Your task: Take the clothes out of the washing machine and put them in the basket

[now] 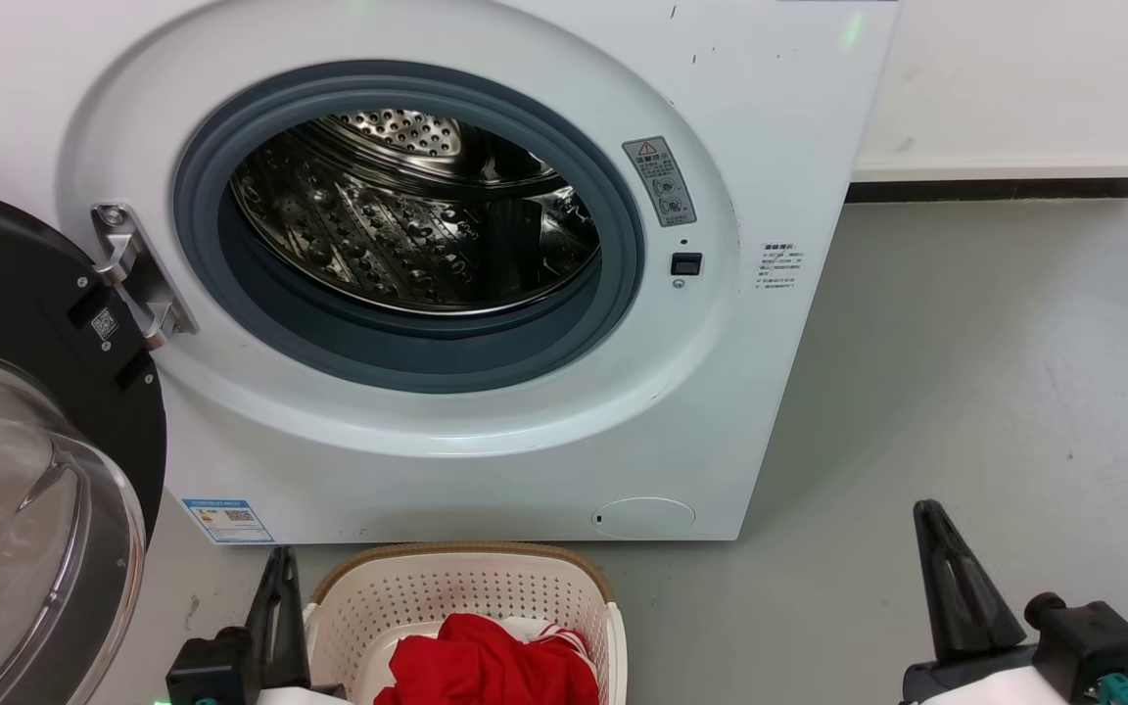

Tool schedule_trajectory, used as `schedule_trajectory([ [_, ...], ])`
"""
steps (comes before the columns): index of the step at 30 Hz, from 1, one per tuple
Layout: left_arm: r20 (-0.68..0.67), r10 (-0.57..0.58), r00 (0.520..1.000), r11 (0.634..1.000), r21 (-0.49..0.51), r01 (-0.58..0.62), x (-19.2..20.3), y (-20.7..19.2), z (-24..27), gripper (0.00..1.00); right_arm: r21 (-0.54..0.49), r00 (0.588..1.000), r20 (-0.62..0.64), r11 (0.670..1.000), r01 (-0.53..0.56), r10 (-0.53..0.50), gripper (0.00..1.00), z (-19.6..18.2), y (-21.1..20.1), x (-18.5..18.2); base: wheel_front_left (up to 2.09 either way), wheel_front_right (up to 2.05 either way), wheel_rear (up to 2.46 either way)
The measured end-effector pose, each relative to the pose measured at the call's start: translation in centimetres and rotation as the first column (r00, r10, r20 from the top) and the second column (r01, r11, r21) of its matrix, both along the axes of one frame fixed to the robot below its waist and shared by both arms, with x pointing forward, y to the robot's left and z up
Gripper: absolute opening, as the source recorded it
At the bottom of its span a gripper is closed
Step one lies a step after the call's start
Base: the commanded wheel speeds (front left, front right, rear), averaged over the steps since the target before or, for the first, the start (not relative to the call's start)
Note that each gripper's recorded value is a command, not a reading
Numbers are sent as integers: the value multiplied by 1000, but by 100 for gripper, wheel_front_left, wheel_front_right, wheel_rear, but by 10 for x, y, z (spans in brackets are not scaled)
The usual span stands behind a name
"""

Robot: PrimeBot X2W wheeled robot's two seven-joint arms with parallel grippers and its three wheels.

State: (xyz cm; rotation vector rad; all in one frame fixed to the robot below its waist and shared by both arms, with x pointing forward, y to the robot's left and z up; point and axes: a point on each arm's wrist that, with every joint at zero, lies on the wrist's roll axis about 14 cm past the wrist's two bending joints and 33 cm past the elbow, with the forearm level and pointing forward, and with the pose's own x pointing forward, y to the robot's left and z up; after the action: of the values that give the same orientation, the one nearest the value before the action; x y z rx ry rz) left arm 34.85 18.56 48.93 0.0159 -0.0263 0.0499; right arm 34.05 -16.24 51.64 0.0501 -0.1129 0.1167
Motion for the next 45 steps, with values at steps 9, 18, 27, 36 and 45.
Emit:
schedule_trajectory([
  [9, -67, 34, 997, 980, -196, -47, 0, 9, -13, 0, 194, 998, -57, 981, 32, -21, 0, -9, -8, 1, 0, 0, 0],
  [18, -87, 39, 995, 929, -363, -68, 4, 11, -15, 0, 351, 996, -89, 934, 58, -28, 0, -12, -14, 7, 0, 0, 0],
  [27, -101, 37, 994, 860, -503, -83, 9, 13, -16, 0, 482, 993, -113, 872, 80, -28, 0, -13, -20, 12, 0, 0, 0],
  [36, -109, 31, 994, 779, -620, -92, 12, 13, -17, 0, 594, 990, -136, 798, 101, -23, 0, -15, -24, 16, 0, 0, 0],
  [45, -110, 24, 994, 690, -717, -96, 16, 14, -16, 0, 686, 988, -151, 719, 115, -14, 0, -16, -28, 21, 0, 0, 0],
])
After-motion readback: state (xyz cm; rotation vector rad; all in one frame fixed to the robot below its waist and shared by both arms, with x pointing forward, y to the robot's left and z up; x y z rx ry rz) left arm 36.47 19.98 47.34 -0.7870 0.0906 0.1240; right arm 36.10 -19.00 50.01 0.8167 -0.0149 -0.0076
